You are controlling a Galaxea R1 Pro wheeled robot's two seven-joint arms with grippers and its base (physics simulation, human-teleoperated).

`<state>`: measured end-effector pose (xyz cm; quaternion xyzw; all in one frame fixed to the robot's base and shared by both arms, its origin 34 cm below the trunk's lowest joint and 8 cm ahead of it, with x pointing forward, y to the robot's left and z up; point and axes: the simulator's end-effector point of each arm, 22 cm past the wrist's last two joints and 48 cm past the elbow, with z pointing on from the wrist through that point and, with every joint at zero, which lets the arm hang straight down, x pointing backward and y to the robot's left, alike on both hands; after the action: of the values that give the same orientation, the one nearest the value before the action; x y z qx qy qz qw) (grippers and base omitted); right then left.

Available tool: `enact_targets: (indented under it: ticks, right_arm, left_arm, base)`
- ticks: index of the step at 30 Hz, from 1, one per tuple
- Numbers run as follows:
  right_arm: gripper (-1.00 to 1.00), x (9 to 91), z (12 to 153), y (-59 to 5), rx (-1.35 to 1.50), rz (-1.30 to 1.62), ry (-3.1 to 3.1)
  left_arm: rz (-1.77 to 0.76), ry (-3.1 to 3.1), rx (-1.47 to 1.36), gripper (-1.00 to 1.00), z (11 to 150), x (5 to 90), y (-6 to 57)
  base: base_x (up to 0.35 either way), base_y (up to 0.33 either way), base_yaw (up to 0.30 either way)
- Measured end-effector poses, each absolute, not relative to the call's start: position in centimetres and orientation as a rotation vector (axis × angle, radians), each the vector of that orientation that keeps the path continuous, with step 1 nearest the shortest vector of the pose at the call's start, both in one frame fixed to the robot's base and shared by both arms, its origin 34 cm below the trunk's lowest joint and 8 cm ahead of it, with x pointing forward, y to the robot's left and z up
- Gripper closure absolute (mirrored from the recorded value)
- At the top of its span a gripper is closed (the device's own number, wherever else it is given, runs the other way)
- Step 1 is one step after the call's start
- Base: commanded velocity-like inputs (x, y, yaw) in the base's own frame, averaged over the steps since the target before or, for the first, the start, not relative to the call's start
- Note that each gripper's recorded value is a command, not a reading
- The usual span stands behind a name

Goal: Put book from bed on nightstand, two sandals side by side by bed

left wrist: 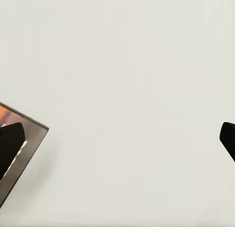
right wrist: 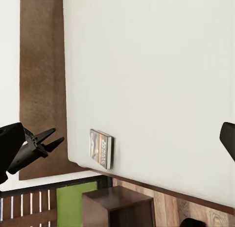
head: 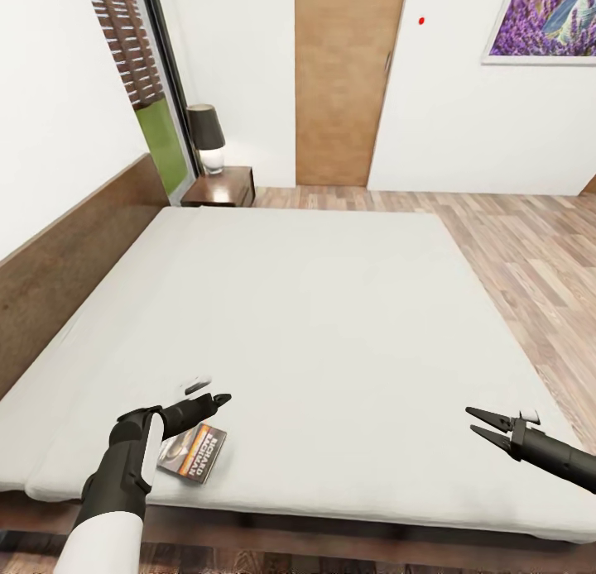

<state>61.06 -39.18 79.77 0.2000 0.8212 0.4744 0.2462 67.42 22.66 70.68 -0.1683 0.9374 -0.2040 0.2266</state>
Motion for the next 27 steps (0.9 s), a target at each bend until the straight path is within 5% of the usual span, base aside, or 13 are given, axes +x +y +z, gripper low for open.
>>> enact_targets:
  ticks: [27]
  right_arm:
    - [-1.0,60.5,77.8,-39.2,0.578,1.294,2.275]
  left_arm:
    - [-0.558,2.624,-0.481,-1.0,68.4,66.4,22.7]
  base:
    - [0.052,0.0,0.0]
